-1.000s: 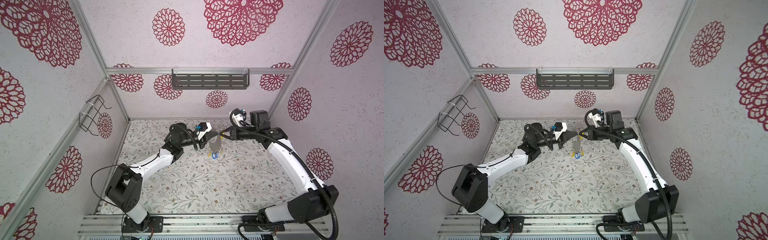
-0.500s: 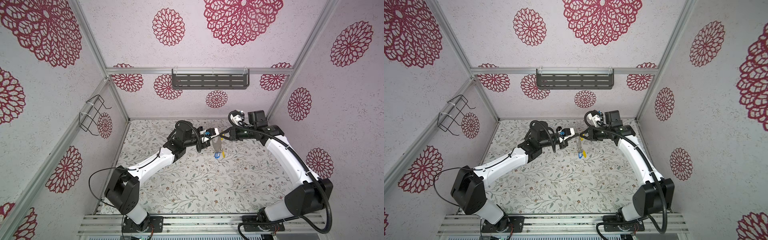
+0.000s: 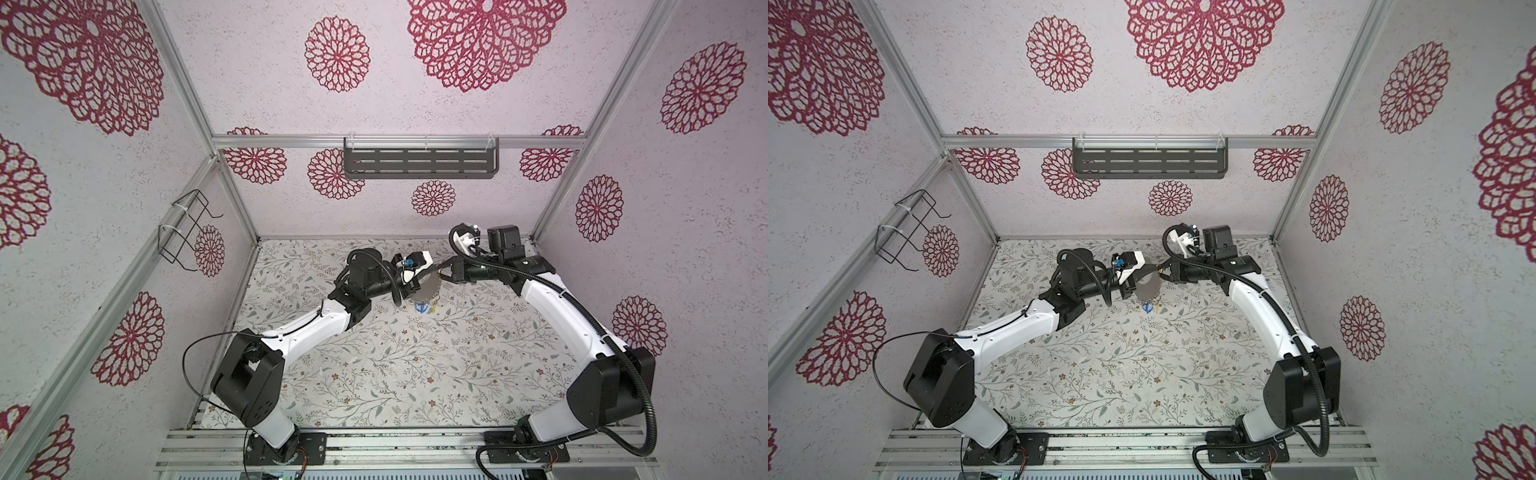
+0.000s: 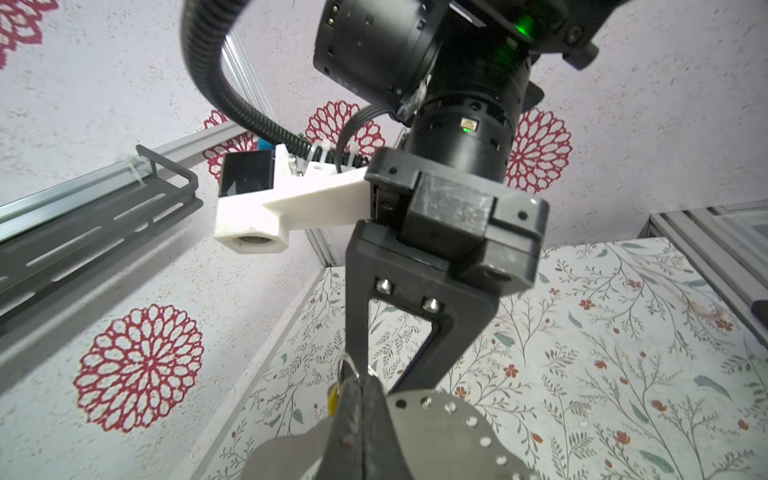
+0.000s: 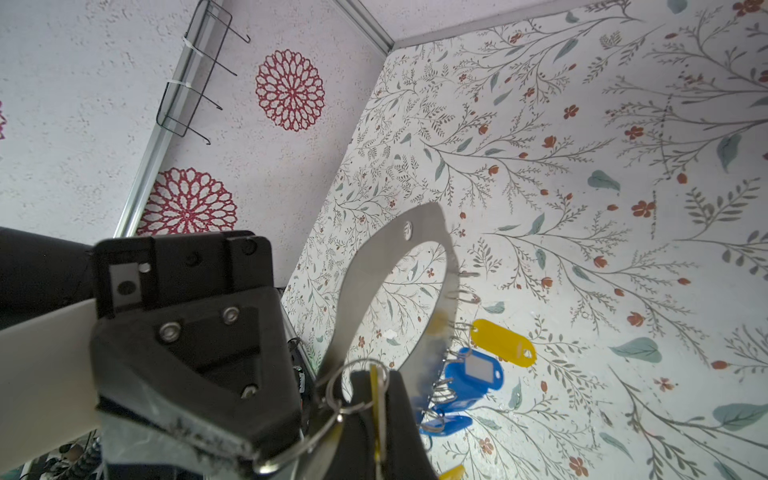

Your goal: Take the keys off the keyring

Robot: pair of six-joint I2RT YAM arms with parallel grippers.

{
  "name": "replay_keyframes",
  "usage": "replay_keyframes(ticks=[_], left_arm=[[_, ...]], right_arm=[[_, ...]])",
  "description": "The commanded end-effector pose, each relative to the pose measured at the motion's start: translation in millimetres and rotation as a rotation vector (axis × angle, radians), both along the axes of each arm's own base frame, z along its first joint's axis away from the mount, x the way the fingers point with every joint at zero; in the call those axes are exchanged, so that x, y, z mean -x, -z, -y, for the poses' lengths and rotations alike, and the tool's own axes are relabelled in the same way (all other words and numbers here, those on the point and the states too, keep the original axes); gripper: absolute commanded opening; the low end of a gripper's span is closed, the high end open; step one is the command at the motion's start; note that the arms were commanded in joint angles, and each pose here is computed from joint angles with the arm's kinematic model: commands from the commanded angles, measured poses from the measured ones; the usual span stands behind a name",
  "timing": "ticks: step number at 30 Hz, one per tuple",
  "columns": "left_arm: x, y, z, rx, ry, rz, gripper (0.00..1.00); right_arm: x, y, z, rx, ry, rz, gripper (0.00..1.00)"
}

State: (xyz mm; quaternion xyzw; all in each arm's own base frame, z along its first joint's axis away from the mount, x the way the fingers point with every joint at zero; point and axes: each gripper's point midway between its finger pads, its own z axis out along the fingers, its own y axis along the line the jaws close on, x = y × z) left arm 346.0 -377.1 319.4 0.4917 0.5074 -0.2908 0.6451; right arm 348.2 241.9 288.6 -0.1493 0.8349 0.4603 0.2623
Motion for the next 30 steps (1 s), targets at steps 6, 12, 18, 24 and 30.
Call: replay_keyframes(ticks=[6,12,18,24,30], left_arm=[[53,-94,-1,0.332,0.240,0.205,0.00],[48,-89,-2,0.328,0.227,0.175,0.00],[28,-64,-23,0.278,0.128,0.047,0.00],[-4,-16,-42,0.081,-0.044,-0.203,0.24],[-19,4,-46,-0.090,-0.106,-0.303,0.59]], right_arm=[[-10,22,-9,0.070,0.108,0.020,0.00],[-6,20,4,0.090,0.161,0.054,0.00],[-10,0,24,0.101,0.202,0.137,0.00],[-12,-18,38,0.144,0.190,0.248,0.00],[-2,-42,31,0.106,0.112,0.349,0.00]])
